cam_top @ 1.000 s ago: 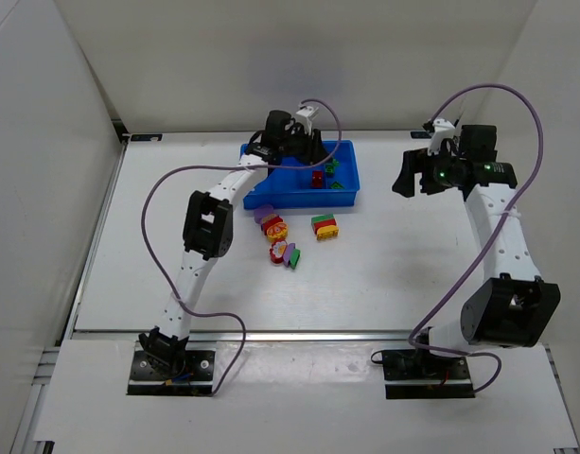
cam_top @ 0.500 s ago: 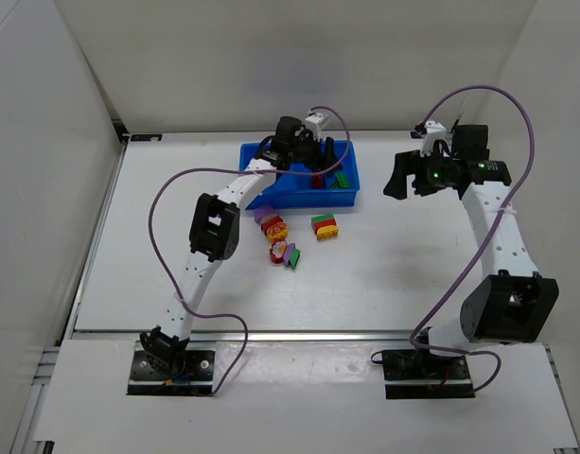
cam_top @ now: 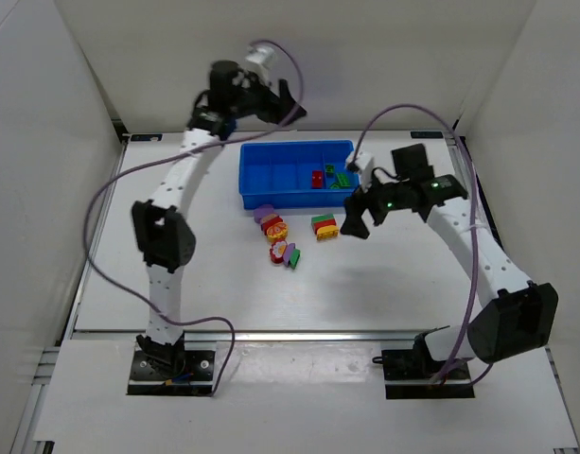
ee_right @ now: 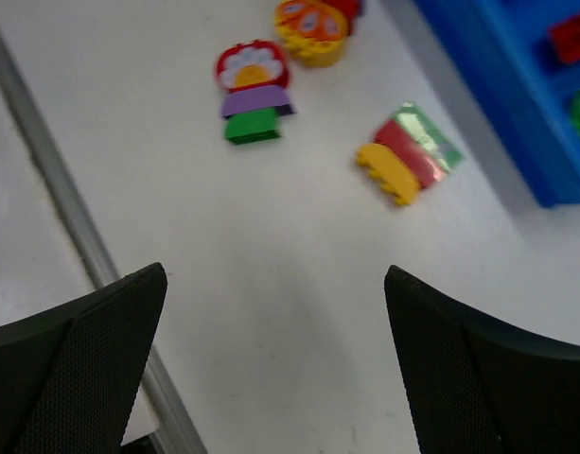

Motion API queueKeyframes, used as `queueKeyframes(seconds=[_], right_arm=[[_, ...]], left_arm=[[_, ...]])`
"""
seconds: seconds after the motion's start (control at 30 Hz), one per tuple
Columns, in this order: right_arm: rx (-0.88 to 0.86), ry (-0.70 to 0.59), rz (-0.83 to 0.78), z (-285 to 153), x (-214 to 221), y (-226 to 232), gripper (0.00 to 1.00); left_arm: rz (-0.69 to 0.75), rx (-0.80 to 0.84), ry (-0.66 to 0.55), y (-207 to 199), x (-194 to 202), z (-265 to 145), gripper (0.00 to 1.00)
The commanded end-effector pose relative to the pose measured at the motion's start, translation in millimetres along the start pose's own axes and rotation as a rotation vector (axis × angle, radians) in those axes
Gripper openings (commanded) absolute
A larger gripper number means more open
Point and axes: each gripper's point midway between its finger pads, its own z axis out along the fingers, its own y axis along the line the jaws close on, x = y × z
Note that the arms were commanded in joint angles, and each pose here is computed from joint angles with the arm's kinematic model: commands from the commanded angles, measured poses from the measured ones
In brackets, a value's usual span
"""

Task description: Sort the legos into containers by color

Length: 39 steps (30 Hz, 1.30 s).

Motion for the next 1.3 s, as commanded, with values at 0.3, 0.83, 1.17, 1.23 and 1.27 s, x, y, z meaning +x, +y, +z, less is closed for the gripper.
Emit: queueKeyframes(seconds=[0.3,0.83,1.17,1.23,1.27], right_arm=[[0.014,0.147,-0.037,89,36,70,0.98],[0.432,0.214,0.253,97,49,-41,0.98],[0.208,0.184,0.000,127,25,-16,0.95],[0.148,0.174,-0.093,132,18,-15,0.95],[0.132,0.175,-0.105,131,17,-17,0.95]], left_arm=[[-0.036,-0.326,-0.159,-1,-58,-255,0.99],[-0.054,-0.507,-0.096,5,4,-298,0.99],[-0.061,-0.506,-0.071,15,17,-292,0.99],[-0.066,-0.489,-0.060,16,21,-288,0.99],[-0.067,-0.486,-0.058,16,22,-287,0.99]])
